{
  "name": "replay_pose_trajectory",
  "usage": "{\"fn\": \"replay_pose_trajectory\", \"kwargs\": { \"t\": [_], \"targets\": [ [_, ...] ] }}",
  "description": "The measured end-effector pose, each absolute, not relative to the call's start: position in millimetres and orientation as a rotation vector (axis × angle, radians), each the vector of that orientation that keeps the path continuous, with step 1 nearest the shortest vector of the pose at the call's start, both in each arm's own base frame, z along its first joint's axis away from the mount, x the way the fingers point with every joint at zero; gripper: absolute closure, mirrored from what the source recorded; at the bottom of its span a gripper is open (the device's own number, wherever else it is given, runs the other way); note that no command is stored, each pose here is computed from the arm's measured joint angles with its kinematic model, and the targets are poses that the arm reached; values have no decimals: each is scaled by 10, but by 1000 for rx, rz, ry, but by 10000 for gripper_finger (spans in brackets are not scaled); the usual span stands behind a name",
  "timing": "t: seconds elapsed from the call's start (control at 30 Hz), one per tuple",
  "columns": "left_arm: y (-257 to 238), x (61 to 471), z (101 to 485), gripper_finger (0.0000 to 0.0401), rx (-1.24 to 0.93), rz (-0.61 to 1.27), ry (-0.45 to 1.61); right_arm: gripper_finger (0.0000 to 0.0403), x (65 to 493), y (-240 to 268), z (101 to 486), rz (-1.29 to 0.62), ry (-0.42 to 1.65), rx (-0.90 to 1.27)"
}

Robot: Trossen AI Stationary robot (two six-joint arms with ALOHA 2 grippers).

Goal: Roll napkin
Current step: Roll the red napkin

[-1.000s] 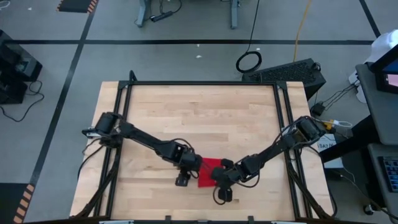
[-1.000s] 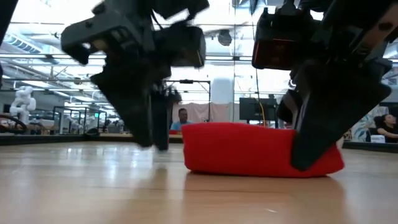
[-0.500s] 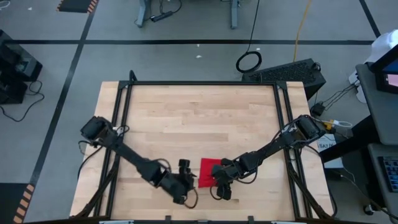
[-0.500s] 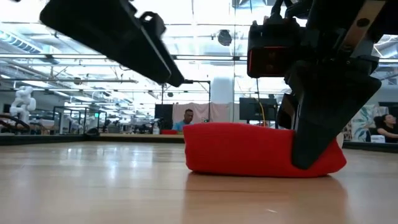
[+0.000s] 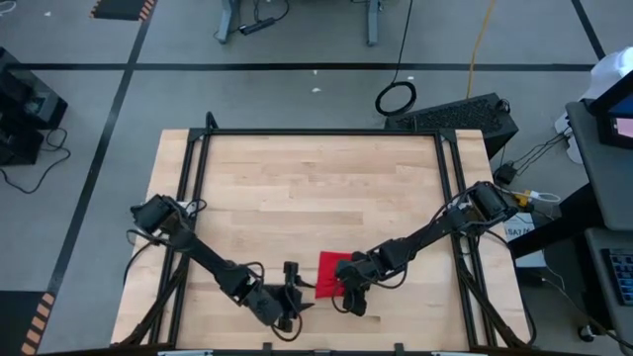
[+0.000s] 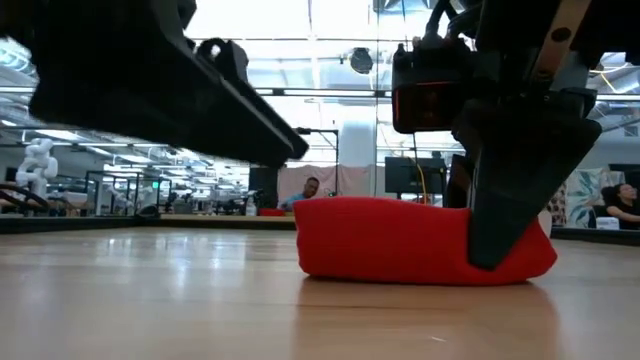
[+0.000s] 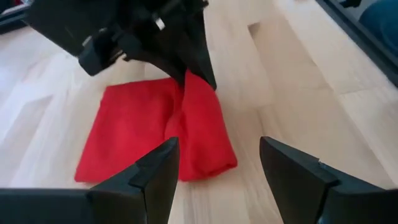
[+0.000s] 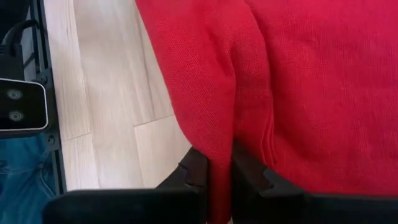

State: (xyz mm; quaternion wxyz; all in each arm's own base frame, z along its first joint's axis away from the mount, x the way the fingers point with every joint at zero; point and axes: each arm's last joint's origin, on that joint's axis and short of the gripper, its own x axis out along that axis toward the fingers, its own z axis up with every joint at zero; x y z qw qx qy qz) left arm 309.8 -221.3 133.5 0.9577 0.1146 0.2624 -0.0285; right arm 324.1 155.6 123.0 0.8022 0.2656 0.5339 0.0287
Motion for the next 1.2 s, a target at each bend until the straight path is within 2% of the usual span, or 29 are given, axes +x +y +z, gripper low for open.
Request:
{"fn": "replay_pose_trajectory", "kwargs": {
  "t": [0.33,0.47,0.6,0.83,1.0,1.2],
  "targets": [
    [-2235,3214,1065,174,231,-67,492,380,3244,1555,1232,65,1147,581],
    [-2188,3274,965,188,219,-49,486,380,3245,1556,1233,64,1147,585],
    [-2097,3335,940,229,155,-6,491,380,3245,1558,1234,60,1148,597],
    [-1919,3445,927,380,69,-11,523,380,3242,1565,1234,69,1150,591],
    [-1756,3554,933,381,-95,-102,567,373,3219,1607,1248,110,1145,536],
    [-1566,3654,943,383,-294,-195,627,313,3062,1736,1428,69,1062,353]
  ]
}}
